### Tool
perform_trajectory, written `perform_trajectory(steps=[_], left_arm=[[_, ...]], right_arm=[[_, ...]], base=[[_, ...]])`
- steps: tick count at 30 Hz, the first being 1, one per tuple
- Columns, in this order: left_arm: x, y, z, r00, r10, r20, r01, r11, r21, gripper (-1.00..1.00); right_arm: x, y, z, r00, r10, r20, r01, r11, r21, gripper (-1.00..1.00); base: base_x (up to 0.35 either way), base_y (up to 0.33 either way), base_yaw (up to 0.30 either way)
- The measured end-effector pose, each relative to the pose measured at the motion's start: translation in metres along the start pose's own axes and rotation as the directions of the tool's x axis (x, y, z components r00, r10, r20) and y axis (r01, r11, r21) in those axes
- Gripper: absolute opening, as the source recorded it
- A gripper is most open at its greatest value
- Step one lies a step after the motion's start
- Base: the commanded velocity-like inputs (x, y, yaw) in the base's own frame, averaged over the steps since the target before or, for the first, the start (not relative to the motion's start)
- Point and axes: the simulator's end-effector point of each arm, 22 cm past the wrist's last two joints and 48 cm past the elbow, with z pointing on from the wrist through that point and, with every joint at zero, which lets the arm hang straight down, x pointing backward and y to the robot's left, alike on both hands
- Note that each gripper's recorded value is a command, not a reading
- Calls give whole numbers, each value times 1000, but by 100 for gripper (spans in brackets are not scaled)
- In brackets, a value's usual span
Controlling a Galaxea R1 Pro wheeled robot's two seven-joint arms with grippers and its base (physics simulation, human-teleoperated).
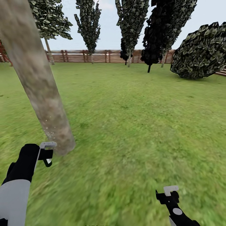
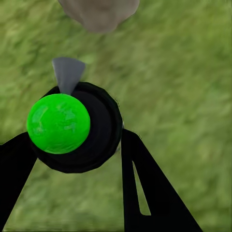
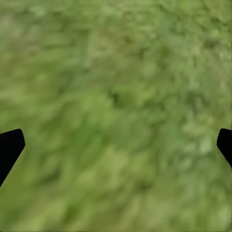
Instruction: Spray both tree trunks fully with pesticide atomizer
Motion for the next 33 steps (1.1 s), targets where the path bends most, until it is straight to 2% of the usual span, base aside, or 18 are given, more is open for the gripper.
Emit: perform_trajectory(steps=[5, 18, 29, 33], left_arm=[[0, 0, 0, 1000, -1, 0, 1, 1000, 1, -100], [3, 0, 1, 1000, 2, -4, -2, 1000, -3, -100], [11, 1, 5, 1000, 7, -21, -8, 1000, -6, -100], [27, -3, 12, 999, 11, -52, -10, 1000, 6, -100]], right_arm=[[0, 0, 0, 1000, 0, 0, 0, 1000, 0, 100], [-1, 0, 0, 1000, 1, 2, -1, 1000, 1, 100], [-1, 0, 0, 1000, 1, 2, -1, 1000, 0, 100], [-1, 0, 0, 1000, 2, 2, -2, 1000, 1, 100]], base=[[142, -239, 233], [263, -170, 30], [264, -170, 264], [185, -223, 277]])
